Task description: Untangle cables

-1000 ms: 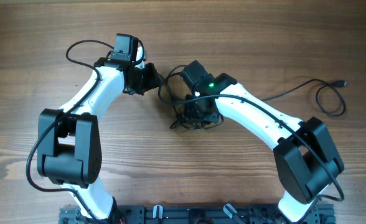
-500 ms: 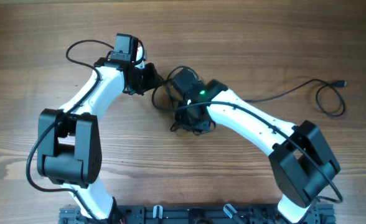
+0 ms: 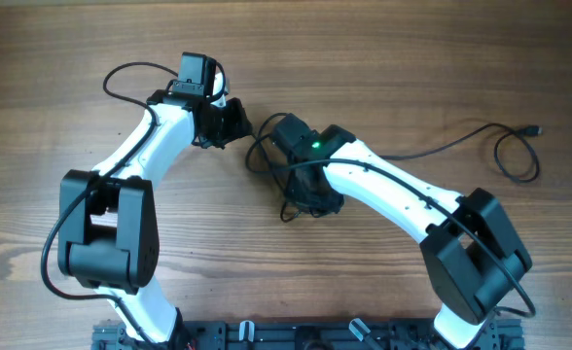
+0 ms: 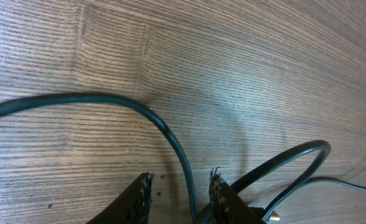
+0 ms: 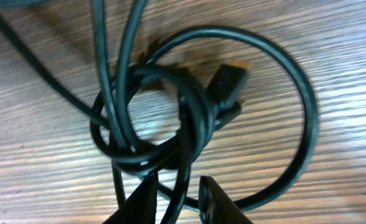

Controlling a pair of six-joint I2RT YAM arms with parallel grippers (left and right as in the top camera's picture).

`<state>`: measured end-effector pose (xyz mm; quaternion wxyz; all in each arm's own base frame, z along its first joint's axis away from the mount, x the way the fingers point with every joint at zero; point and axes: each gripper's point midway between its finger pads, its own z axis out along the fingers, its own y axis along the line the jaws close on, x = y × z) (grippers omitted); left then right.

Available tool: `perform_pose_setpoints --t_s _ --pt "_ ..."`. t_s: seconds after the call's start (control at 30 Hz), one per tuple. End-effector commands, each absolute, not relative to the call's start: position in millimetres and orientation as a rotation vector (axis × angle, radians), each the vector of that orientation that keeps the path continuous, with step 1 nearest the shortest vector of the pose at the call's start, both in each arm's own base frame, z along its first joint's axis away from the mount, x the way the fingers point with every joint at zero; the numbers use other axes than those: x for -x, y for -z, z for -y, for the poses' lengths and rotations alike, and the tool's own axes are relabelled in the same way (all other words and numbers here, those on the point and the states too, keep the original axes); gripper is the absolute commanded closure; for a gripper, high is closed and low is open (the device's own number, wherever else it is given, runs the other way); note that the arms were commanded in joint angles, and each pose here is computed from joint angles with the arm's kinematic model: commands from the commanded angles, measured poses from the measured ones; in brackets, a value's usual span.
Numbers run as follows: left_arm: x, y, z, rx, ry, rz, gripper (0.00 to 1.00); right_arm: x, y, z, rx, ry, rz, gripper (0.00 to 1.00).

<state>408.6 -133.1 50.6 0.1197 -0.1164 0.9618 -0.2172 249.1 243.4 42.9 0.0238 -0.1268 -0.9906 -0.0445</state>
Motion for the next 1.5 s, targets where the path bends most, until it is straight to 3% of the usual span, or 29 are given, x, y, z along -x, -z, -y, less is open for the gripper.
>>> perform_pose_setpoints --t_s 0.0,0.57,0.73,0.87,1.1,1.17,1.27,1.37,1.47 --pt "-409.9 -51.7 134.7 0.303 0.643 -2.806 0.67 -261.0 -44.0 -224.6 0.469 0.073 3.103 0.75" --pt "-410.2 -51.8 134.6 0.301 0.642 -2.805 0.68 -256.0 -37.6 -196.0 0.564 0.0 3.021 0.7" --pt "-410.8 -52.0 134.7 0.195 0.626 -2.799 0.44 -245.0 -13.4 -216.9 0.55 0.206 2.956 0.69" --pt "-410.9 -52.0 134.4 0.196 0.626 -2.799 0.39 -254.3 -3.8 -235.8 0.53 0.386 2.974 0.82" --pt "-410.9 -52.0 134.4 0.195 0.626 -2.798 0.38 -300.0 -14.6 -261.4 0.274 0.614 3.183 0.96" --pt "-411.0 -52.0 134.4 0.191 0.625 -2.798 0.38 -307.6 -14.9 -258.6 0.278 0.594 3.228 0.96" --pt "-410.8 -52.1 134.7 0.156 0.622 -2.796 0.41 -308.9 -14.5 -256.8 0.205 0.575 3.254 0.96" --pt "-406.9 -61.8 146.3 0.027 0.719 -2.774 0.71 -305.8 -14.3 -258.2 0.207 0.585 3.235 0.96" --pt "-392.1 -101.2 176.5 -0.301 0.995 -2.629 0.75 -310.5 -17.1 -262.5 0.198 0.63 3.242 0.96"
